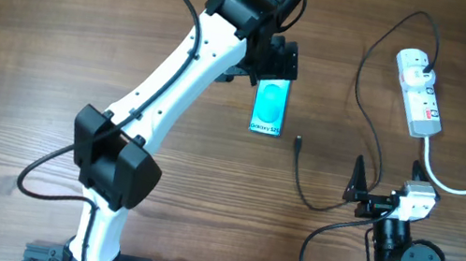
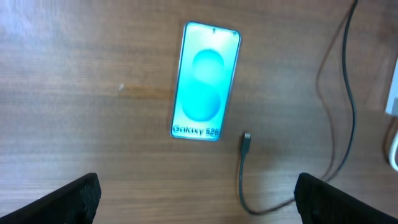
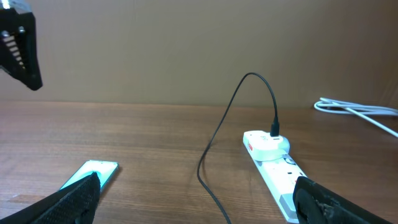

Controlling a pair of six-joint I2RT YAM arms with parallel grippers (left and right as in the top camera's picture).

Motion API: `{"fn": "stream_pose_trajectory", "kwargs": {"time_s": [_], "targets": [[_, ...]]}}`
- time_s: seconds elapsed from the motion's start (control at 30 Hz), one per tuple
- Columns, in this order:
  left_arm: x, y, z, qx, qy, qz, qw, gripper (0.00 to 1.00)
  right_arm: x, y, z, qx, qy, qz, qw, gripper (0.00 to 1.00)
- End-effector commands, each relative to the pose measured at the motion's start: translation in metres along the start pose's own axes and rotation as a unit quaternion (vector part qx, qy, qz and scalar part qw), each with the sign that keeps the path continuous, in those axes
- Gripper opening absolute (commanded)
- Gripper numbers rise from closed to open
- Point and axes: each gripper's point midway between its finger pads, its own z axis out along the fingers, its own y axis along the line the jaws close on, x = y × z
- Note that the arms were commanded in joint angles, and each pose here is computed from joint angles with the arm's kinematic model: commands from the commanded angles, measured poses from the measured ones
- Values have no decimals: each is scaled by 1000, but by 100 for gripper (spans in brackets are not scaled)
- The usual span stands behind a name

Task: Plug charger to phone and switch on socket
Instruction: 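Swing the left arm over the phone and lower the open gripper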

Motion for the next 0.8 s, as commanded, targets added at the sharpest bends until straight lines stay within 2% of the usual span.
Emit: {"fn": "stream_pose_trajectory", "kwargs": {"time_s": [0.0,0.53,0.77], "targets": [[-13,1,14,-23,-17,37,999,100,-1,2,0,-4,-3,3,1000,100],[3,-30,106,-40,16,72,996,100,-1,2,0,-4,-3,3,1000,100],[4,-19,137,-84,16,80,993,100,-1,2,0,-4,-3,4,1000,100]]}}
